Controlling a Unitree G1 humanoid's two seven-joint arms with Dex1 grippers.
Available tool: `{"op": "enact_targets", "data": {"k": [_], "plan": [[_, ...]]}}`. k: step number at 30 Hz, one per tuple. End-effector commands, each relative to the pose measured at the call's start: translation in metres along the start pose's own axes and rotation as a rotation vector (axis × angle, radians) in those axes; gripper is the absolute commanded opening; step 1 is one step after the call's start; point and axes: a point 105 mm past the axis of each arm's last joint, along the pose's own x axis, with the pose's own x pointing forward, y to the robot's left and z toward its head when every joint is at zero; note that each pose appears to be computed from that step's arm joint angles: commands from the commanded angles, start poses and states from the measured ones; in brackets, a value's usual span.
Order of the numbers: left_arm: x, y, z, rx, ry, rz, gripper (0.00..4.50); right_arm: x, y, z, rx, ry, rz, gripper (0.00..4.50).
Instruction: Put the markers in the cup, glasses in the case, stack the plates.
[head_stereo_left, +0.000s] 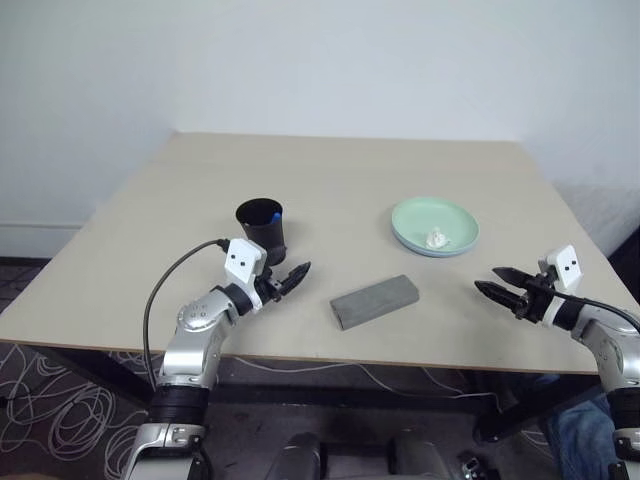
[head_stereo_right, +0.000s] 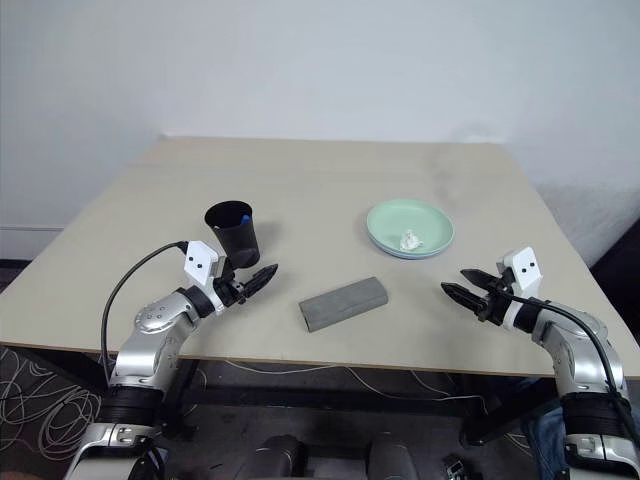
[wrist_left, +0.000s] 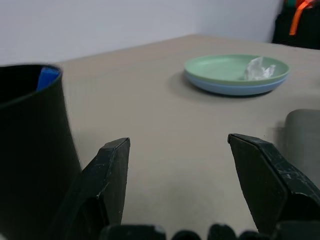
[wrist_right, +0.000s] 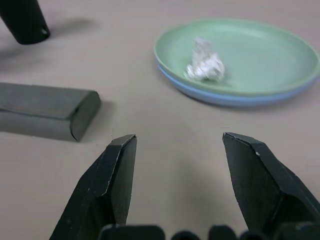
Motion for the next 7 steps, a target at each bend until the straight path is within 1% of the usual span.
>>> {"op": "enact_targets", "data": {"k": [1,7], "plan": [[-0.0031,0.0031,0.0120,0.031,-0.051,0.029,3.30,-0.0036,-0.0033,0.0207,-0.060,-0.055,-0.005,2.99],[-0.0073,-0.0033,0.0060,0.038,-0.034,0.026,3.30,0.0018,-0.0013,0.0213,-0.061,-0.055,0.004,2.99]]}}
